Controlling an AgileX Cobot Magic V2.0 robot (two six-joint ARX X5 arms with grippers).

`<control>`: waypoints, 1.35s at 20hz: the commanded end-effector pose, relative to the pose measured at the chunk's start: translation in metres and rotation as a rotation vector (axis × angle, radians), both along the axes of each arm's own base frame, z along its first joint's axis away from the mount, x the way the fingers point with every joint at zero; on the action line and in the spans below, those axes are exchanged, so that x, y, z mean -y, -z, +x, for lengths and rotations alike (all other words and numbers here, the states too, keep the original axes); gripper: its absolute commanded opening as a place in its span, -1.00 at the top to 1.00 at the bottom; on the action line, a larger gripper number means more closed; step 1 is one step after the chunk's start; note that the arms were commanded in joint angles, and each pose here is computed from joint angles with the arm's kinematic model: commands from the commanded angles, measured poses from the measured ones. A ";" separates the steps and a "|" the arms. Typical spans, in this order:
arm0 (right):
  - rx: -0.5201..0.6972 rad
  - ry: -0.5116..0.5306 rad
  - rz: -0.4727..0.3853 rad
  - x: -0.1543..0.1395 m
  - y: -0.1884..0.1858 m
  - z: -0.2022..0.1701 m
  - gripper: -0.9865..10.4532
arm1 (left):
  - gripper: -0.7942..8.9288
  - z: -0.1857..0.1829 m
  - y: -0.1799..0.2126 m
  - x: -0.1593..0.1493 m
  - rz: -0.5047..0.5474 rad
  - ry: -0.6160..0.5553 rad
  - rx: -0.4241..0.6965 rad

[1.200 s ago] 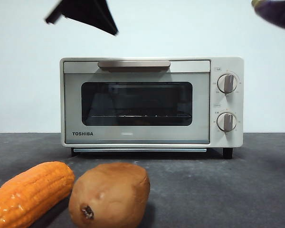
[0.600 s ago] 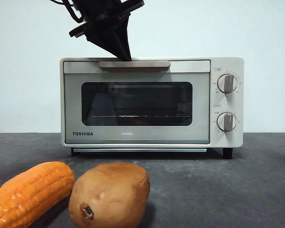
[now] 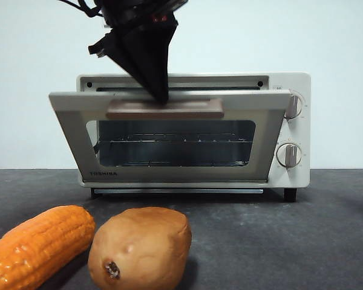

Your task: Take the eggplant from the table,put the eggplant in the oven

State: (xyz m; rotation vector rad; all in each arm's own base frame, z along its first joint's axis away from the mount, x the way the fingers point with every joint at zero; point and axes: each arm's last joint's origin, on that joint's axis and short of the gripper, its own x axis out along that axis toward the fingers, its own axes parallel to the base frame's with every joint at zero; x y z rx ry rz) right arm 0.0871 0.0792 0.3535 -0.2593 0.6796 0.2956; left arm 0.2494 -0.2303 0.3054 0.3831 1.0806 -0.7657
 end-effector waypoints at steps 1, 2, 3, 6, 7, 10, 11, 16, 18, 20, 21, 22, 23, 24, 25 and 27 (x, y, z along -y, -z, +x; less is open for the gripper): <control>0.003 -0.075 0.005 -0.003 -0.006 0.000 0.59 | 0.83 -0.007 0.002 0.008 0.028 0.040 -0.016; -0.004 -0.097 0.008 -0.004 -0.006 -0.001 0.59 | 0.83 -0.010 0.001 0.008 0.034 0.047 -0.021; -0.018 -0.126 0.015 -0.006 -0.005 0.000 0.59 | 0.83 -0.014 -0.002 0.008 0.035 0.053 -0.023; -0.046 -0.203 0.039 -0.010 -0.005 0.001 0.59 | 0.83 -0.020 -0.014 0.002 0.008 0.048 0.004; -0.052 -0.230 0.044 -0.012 -0.005 0.002 0.59 | 0.83 -0.021 -0.020 -0.003 -0.005 0.037 0.017; -0.062 -0.295 0.063 -0.018 -0.005 0.005 0.59 | 0.83 -0.021 -0.030 -0.017 -0.033 0.001 0.045; -0.057 -0.303 0.063 -0.021 -0.005 0.007 0.59 | 0.83 -0.021 -0.033 -0.025 -0.043 -0.019 0.056; 0.048 -0.321 0.134 -0.034 -0.013 0.018 0.59 | 0.83 -0.025 -0.025 -0.069 -0.122 -0.172 0.120; 0.066 -0.363 0.176 -0.043 -0.015 0.024 0.59 | 0.83 -0.030 -0.017 -0.091 -0.155 -0.250 0.148; 0.051 -0.451 0.185 -0.054 -0.012 0.031 0.59 | 0.83 -0.040 -0.006 -0.114 -0.187 -0.328 0.177; 0.044 -0.494 0.174 -0.061 -0.009 0.036 0.59 | 0.83 -0.045 -0.001 -0.125 -0.204 -0.370 0.193; 0.039 -0.523 0.158 -0.068 -0.005 0.041 0.59 | 0.83 -0.049 0.004 -0.135 -0.223 -0.416 0.209; 0.029 -0.540 0.138 -0.077 0.000 0.048 0.59 | 0.83 -0.054 0.008 -0.145 -0.242 -0.461 0.227; 0.012 -0.548 0.111 -0.085 0.006 0.055 0.59 | 0.83 -0.059 0.013 -0.154 -0.259 -0.495 0.241; -0.016 -0.559 0.075 -0.094 0.014 0.063 0.59 | 0.83 -0.063 0.017 -0.162 -0.286 -0.525 0.252; -0.063 -0.585 0.008 -0.113 0.027 0.077 0.59 | 0.83 -0.069 0.026 -0.174 -0.327 -0.561 0.252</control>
